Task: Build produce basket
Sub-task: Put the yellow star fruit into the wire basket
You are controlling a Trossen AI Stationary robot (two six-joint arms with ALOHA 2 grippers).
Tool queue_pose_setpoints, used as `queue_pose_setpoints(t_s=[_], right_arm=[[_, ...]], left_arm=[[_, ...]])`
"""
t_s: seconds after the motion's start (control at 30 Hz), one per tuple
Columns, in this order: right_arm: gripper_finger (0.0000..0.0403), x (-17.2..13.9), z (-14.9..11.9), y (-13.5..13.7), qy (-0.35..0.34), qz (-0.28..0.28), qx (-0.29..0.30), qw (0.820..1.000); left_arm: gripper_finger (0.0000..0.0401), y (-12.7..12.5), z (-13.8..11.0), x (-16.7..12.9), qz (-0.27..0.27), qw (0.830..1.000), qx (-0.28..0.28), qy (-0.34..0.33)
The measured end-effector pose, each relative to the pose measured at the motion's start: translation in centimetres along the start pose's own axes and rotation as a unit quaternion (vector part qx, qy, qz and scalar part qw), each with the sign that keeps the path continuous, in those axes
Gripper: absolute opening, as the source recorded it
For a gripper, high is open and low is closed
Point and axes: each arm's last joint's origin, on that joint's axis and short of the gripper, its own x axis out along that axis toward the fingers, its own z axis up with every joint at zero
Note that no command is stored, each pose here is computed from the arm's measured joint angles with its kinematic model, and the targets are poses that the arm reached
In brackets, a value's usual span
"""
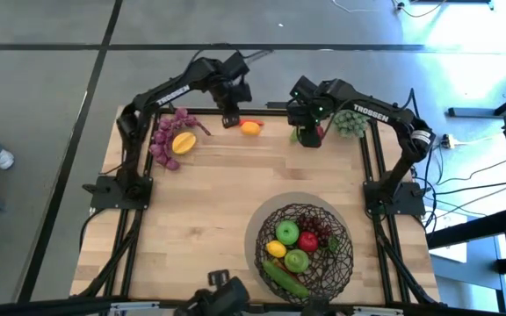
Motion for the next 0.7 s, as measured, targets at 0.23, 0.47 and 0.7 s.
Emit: queue_pose_setpoints(t_s=[0.23,0.47,0.7], right_arm=[[0.0177,0.0,0.0,0.0,0.000,-0.001,0.006,1.000],[0.0177,0.0,0.0,0.0,-0.001,-0.001,-0.026,1.000],[0.0177,0.0,0.0,0.0,0.001,0.001,-0.017,1.000]], left_arm=[[0.0090,0.2,0.8,4.4,-0.011,0.993,0.115,0.019],[0.0090,0.3,1.3,8.4,-0.024,0.978,0.207,0.029],[0.0090,1.8,-0.2,10.1,-0.038,0.994,0.064,0.082]])
